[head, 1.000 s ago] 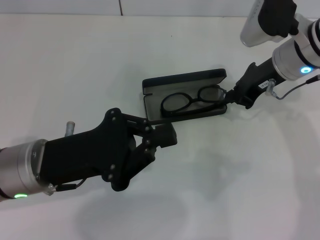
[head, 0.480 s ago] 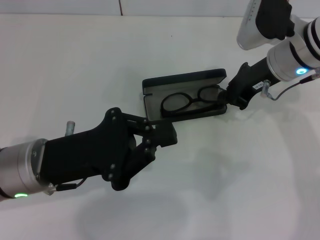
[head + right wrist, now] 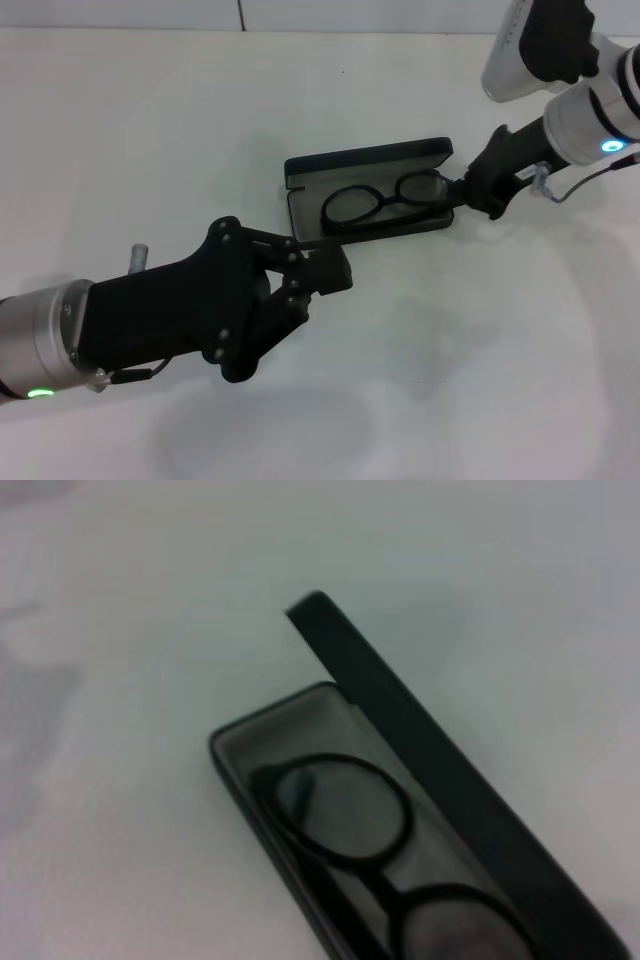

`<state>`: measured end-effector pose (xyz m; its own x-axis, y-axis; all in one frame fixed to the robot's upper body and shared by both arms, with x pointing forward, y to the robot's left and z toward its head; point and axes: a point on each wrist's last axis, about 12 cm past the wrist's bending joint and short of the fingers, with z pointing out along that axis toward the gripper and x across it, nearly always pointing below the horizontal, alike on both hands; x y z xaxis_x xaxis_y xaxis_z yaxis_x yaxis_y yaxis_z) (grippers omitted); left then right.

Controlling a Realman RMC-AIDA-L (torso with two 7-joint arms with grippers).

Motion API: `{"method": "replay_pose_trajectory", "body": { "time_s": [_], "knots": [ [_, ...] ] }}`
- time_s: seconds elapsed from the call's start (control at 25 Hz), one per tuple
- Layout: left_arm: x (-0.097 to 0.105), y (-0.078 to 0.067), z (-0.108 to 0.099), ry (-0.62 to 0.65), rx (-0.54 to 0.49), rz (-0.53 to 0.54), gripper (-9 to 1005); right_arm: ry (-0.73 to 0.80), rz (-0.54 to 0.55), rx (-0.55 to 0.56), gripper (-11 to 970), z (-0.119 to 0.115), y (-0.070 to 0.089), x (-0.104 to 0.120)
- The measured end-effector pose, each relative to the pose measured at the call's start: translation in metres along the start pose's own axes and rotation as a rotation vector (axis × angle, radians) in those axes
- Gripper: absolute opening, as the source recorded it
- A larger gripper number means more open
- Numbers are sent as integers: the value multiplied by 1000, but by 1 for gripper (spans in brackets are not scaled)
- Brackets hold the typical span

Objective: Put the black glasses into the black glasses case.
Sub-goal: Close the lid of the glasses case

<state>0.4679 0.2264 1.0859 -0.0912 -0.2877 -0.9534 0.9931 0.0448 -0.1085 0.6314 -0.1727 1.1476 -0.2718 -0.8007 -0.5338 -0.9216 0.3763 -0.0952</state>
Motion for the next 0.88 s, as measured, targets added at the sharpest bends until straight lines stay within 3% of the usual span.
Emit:
{"method": "replay_pose_trajectory", "body": {
  "time_s": [0.48,0.88],
  "knots": [
    [-1,2,2,0,6,3,36,32,6,62,42,-2,-5,10],
    [0,1,1,-3,1,0,36,12,-3,27,45,6,-2,8]
  ]
}}
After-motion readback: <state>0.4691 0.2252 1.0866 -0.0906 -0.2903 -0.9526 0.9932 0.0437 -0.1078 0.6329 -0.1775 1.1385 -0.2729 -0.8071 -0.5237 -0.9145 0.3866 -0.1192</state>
